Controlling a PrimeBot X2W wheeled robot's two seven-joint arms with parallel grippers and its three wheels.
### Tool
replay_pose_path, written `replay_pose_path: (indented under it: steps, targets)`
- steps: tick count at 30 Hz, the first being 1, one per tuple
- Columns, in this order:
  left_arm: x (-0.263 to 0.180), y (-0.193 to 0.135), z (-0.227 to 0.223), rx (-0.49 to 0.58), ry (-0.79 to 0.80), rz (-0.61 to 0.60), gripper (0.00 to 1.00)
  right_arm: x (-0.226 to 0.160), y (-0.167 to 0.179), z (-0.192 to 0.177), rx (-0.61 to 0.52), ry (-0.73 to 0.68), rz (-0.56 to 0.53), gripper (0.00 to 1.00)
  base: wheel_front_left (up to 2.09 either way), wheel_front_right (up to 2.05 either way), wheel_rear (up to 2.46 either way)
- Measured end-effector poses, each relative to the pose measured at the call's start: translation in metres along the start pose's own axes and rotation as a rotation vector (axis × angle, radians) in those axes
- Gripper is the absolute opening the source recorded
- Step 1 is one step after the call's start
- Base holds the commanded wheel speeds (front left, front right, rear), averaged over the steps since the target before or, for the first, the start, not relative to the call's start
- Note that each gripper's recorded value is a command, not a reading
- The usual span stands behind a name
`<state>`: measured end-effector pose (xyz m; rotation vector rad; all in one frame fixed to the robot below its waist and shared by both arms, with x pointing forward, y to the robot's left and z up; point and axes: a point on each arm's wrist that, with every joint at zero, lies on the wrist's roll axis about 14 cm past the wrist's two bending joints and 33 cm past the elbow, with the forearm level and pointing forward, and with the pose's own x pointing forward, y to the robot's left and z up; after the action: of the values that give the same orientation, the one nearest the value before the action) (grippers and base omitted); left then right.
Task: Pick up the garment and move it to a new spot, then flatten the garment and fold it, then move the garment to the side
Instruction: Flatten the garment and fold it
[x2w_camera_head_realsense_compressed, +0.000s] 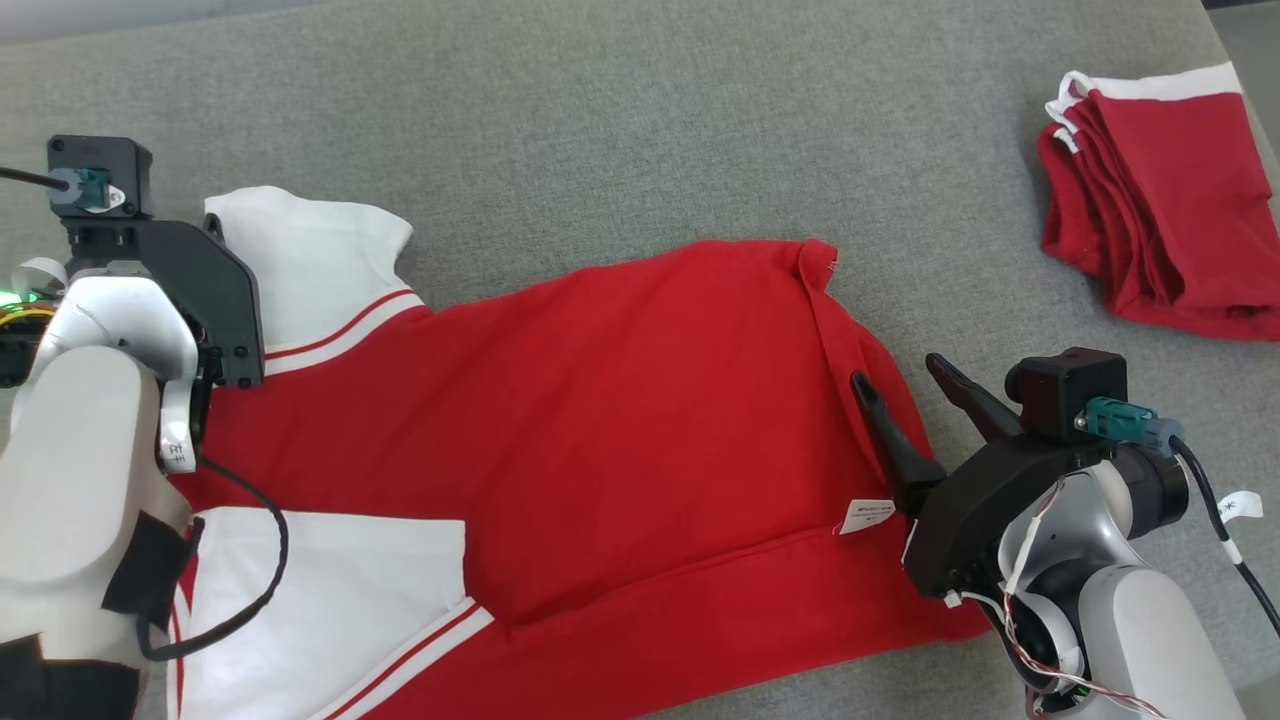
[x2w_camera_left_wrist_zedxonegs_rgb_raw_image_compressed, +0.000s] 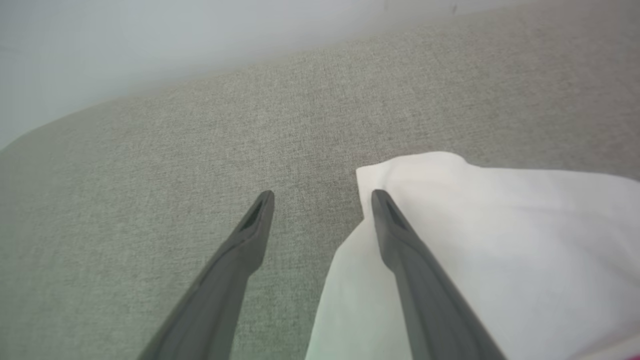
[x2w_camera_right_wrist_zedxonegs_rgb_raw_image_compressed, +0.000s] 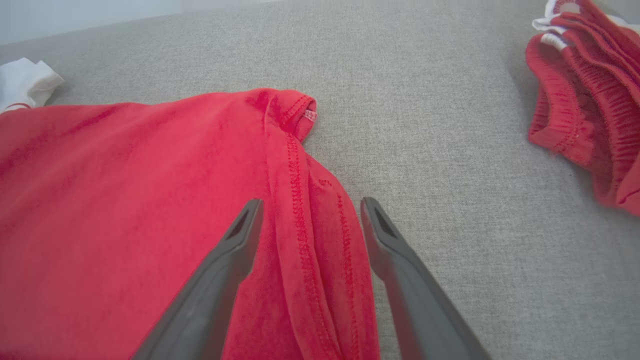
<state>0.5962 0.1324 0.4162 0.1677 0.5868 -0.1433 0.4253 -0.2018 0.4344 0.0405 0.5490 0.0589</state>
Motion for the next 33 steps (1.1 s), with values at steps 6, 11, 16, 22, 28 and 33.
replay_pose_path:
  steps: [6, 11, 16, 22, 28, 33]
  targets:
    - [0.008, -0.003, -0.009, 0.012, 0.036, -0.012, 1.00, 0.001, -0.004, -0.005, -0.003, 0.020, -0.011, 1.00, 0.00, 0.00, 0.00]
    - [0.012, -0.005, -0.010, 0.025, 0.052, -0.019, 1.00, 0.001, -0.008, -0.010, -0.002, 0.033, -0.020, 1.00, 0.00, 0.00, 0.00]
    - [0.016, -0.007, -0.016, 0.058, 0.079, -0.038, 1.00, 0.001, -0.006, -0.013, -0.005, 0.042, -0.017, 1.00, 0.00, 0.00, 0.00]
    - [0.022, -0.016, -0.016, 0.061, 0.083, -0.092, 0.88, 0.006, -0.004, -0.011, -0.016, 0.042, -0.009, 1.00, 0.00, 0.00, 0.00]
    - [0.026, -0.025, -0.020, 0.045, 0.099, -0.151, 0.00, 0.010, 0.003, -0.005, -0.034, 0.036, 0.012, 1.00, 0.00, 0.00, 0.00]
    - [0.028, -0.023, -0.020, 0.038, 0.090, -0.150, 0.00, 0.015, 0.010, 0.000, -0.070, 0.042, 0.038, 1.00, 0.00, 0.00, 0.00]
